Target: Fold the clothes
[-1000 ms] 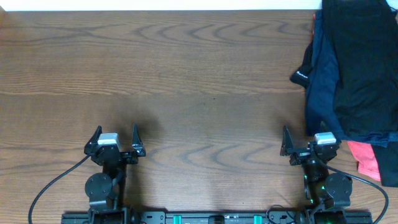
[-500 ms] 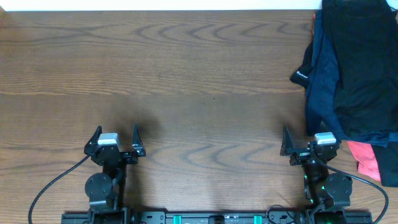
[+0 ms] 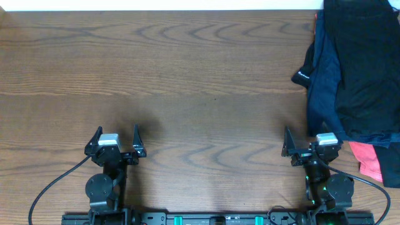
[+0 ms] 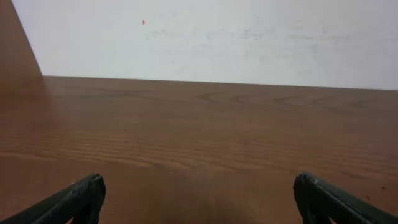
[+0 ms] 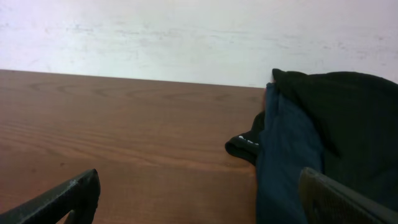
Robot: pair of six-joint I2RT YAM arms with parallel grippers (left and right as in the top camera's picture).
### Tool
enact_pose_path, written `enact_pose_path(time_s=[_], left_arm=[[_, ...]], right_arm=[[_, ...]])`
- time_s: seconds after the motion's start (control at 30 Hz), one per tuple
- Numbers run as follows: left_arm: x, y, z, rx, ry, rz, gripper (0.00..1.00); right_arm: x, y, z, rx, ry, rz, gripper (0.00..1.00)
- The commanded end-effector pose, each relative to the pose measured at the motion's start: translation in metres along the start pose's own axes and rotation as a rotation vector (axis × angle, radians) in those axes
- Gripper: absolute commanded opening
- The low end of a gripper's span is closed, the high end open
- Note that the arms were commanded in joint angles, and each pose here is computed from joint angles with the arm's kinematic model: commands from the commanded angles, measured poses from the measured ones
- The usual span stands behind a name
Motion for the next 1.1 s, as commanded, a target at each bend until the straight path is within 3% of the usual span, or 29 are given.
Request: enact_pose_path(time_s=[0.0, 0.33, 0.63, 0.83, 1.07], left_arm=[[0.000, -0.014, -0.003, 0.003, -0.015, 0.050, 0.98], [0.000, -0.014, -0.004, 0.013, -0.023, 0.050, 0.98], [-0.001, -0.005, 0.001, 0.048, 0.008, 0.009, 0.98], [0.000, 0.012, 0.000, 0.051, -0.002, -0.066, 0.98], [0.009, 0.059, -0.001, 0.100, -0.013, -0.226, 0.98]], right_arm=[[0.000, 0.000, -0.002, 0.008, -0.012, -0.001, 0.99], [0.000, 0.004, -0.002, 0.009, -0.012, -0.022, 0.99], [0.003, 0.020, -0.024, 0.006, -0.160, -0.091, 0.99], [0.017, 0.072, -0.037, -0.016, -0.251, -0.331, 0.99], [0.052, 0.138, -0.033, 0.032, -0.262, -0.648, 0.99]])
Point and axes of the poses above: each gripper's point midway between its finger pads, its own x axis back along the fingers, its own z axis along the line the jaws close on, y = z × x, the point moved 2 cm from there along x, back along the fingers, and after that the axes turned 2 degrees about -x, right-handed, at the moved point
